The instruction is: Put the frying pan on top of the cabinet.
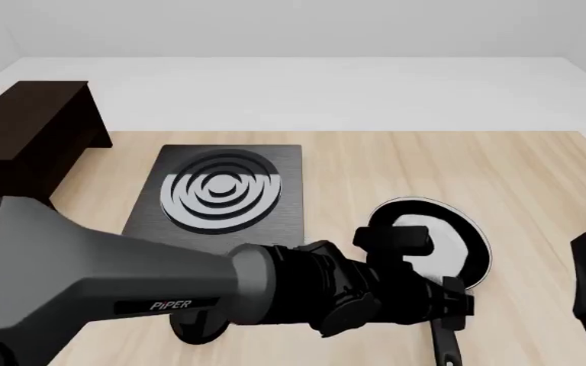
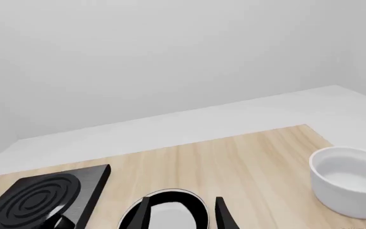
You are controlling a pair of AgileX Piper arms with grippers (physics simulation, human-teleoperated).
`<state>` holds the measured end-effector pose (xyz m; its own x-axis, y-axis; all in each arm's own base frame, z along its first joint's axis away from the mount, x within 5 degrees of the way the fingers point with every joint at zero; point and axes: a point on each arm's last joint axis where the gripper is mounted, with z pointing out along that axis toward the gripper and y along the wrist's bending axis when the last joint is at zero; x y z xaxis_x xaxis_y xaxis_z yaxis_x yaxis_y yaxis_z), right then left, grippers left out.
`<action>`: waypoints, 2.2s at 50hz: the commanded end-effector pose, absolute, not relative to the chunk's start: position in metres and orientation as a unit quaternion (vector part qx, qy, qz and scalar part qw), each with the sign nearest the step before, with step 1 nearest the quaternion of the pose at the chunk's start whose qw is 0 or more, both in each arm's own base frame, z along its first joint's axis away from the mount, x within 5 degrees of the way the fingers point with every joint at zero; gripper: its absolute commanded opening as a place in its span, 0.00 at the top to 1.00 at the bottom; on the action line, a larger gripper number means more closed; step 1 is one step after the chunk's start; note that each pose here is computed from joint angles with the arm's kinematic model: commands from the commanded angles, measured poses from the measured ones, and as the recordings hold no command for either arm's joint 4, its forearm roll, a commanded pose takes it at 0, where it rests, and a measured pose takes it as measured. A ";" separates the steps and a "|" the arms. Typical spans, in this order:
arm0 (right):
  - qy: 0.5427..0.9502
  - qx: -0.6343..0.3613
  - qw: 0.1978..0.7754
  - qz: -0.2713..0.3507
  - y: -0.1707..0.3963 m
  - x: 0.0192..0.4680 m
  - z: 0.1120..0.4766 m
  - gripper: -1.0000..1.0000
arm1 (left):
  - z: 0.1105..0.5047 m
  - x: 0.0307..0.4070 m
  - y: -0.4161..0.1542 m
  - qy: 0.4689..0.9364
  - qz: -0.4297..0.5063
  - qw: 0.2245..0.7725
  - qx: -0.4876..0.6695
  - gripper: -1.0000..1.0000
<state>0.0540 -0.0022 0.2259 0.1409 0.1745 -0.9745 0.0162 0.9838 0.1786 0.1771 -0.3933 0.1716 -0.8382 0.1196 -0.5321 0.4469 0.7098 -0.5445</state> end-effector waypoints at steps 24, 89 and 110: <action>0.652 0.079 0.752 0.056 -0.002 0.055 0.222 0.00 | 0.143 0.169 -0.411 0.901 -0.336 0.218 0.169 0.00; 0.652 0.083 0.751 0.061 -0.003 0.055 0.223 0.00 | 0.117 0.166 -0.414 0.906 -0.331 0.208 0.164 1.00; 0.652 0.084 0.751 0.061 -0.003 0.055 0.223 0.00 | 0.148 0.173 -0.410 0.876 -0.344 0.258 0.220 1.00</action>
